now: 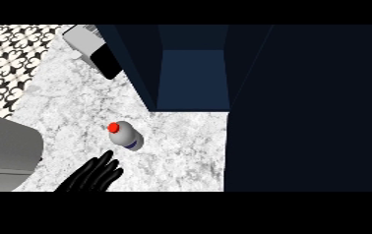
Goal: Pick up the bottled water, place it into the cabinet and close the cabinet
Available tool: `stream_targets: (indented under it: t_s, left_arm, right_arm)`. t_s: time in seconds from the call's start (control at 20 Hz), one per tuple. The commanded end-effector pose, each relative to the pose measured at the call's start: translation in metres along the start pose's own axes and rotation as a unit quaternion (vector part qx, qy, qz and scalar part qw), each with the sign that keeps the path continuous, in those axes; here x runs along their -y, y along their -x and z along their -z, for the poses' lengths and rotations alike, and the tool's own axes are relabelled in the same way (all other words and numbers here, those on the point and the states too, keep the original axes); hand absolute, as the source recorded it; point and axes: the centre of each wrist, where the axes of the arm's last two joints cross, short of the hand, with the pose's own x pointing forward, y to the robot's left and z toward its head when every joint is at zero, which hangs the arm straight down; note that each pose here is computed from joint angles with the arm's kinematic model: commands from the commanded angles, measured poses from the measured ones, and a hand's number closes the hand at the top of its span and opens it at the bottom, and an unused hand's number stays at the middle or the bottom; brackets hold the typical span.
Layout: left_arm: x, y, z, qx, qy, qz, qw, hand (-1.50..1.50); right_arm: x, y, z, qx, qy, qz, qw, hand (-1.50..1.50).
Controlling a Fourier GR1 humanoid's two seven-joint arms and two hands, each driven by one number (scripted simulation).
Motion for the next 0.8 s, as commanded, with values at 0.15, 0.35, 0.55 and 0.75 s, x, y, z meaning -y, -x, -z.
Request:
stream_targets:
  t_s: [0.15, 0.35, 0.55, 0.75]
  left_arm:
    - [0.022, -0.046, -0.031, 0.044, 0.023, 0.006, 0.9988, -1.5]
    - [0.02, -0.046, -0.026, 0.055, -0.004, 0.01, 0.9985, -1.5]
    - [0.009, -0.033, -0.031, 0.058, -0.035, 0.003, 0.9977, -1.5]
    - [0.001, -0.038, -0.028, 0.071, -0.068, 0.016, 0.9951, -1.5]
  right_arm:
    - [-0.002, -0.034, -0.013, 0.028, -0.015, 0.031, 0.999, -1.5]
    - [-0.011, -0.038, -0.017, 0.038, -0.017, 0.045, 0.998, -1.5]
    - [-0.009, -0.035, -0.028, 0.026, -0.012, 0.046, 0.999, -1.5]
    - [-0.003, -0.038, -0.028, 0.028, -0.017, 0.036, 0.999, -1.5]
